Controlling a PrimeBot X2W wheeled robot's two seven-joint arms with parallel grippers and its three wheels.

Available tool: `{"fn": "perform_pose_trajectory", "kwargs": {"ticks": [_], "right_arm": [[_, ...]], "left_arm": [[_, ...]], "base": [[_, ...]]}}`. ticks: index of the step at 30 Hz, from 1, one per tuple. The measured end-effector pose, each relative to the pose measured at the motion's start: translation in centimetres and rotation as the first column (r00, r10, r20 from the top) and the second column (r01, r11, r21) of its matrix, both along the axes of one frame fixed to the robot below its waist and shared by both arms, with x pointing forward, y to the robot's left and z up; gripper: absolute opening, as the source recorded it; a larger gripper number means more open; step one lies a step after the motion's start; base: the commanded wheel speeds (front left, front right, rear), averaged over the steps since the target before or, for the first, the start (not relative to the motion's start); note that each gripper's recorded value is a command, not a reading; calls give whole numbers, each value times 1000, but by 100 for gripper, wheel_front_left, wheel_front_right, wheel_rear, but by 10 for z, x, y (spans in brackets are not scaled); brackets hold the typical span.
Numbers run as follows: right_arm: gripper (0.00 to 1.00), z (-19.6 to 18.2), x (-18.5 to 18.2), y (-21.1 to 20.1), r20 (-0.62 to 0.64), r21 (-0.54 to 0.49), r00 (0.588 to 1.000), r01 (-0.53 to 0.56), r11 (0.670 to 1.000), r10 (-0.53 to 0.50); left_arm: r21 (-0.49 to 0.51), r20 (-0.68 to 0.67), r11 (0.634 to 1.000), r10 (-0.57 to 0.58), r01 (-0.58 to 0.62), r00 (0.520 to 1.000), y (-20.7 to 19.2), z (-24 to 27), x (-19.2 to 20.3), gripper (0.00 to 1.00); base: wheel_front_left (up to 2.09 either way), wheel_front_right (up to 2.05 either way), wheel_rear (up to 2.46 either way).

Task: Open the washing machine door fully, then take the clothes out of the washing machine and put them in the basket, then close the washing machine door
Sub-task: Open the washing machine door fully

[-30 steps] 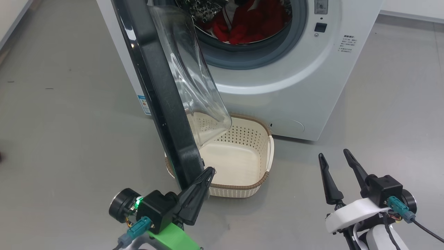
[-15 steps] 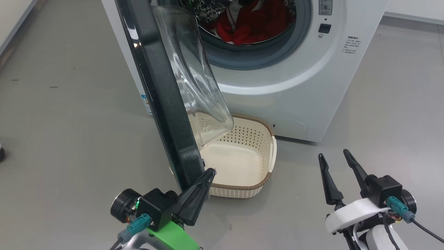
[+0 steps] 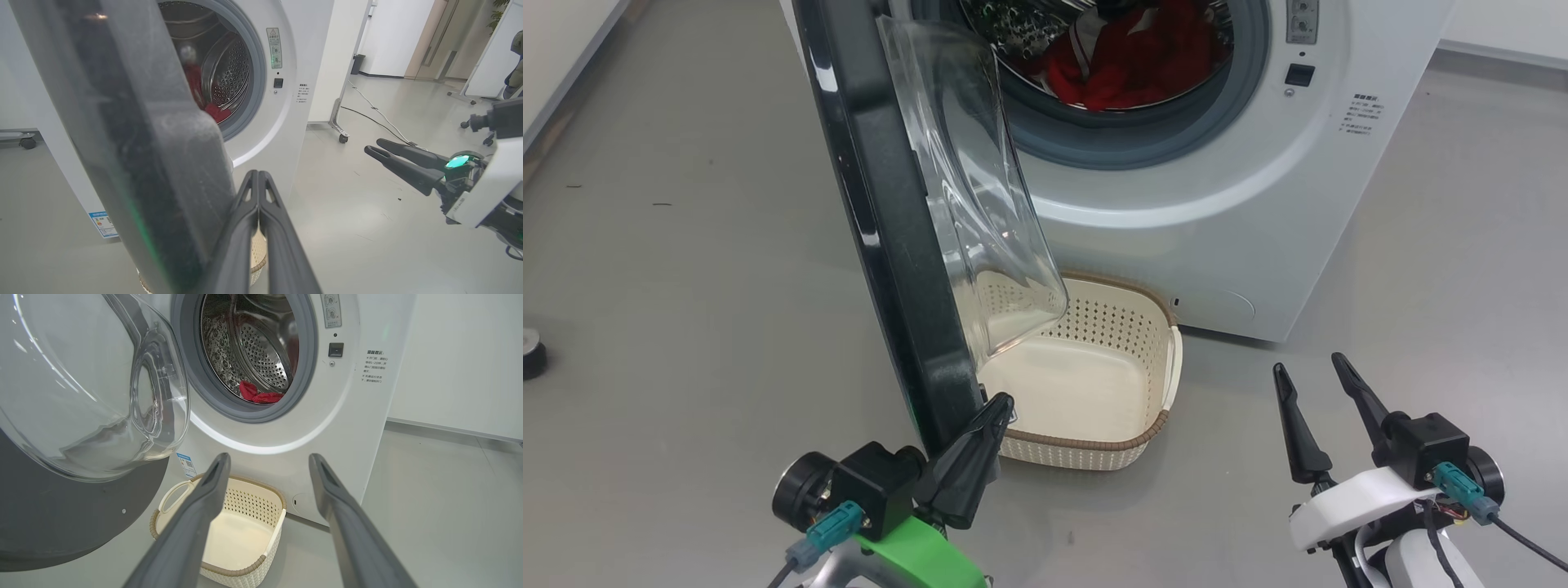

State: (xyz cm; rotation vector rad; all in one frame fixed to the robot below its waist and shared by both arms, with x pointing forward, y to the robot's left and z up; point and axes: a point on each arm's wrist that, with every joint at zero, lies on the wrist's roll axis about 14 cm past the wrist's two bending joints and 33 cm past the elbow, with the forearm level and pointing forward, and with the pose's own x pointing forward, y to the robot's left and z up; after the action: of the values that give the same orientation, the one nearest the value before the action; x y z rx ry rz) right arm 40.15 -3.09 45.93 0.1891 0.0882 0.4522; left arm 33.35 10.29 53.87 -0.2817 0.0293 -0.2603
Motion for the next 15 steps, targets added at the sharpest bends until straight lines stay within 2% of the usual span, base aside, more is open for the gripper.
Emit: {"fn": "perform_pose_trajectory", "kwargs": {"ticks": [15], "right_arm": [[100, -1, 0, 7, -2, 0, 1000, -24, 1000, 24]], "left_arm": [[-1, -20, 991, 133, -134, 991, 30, -5, -1, 0]], "base": [[0, 0, 0]]}}
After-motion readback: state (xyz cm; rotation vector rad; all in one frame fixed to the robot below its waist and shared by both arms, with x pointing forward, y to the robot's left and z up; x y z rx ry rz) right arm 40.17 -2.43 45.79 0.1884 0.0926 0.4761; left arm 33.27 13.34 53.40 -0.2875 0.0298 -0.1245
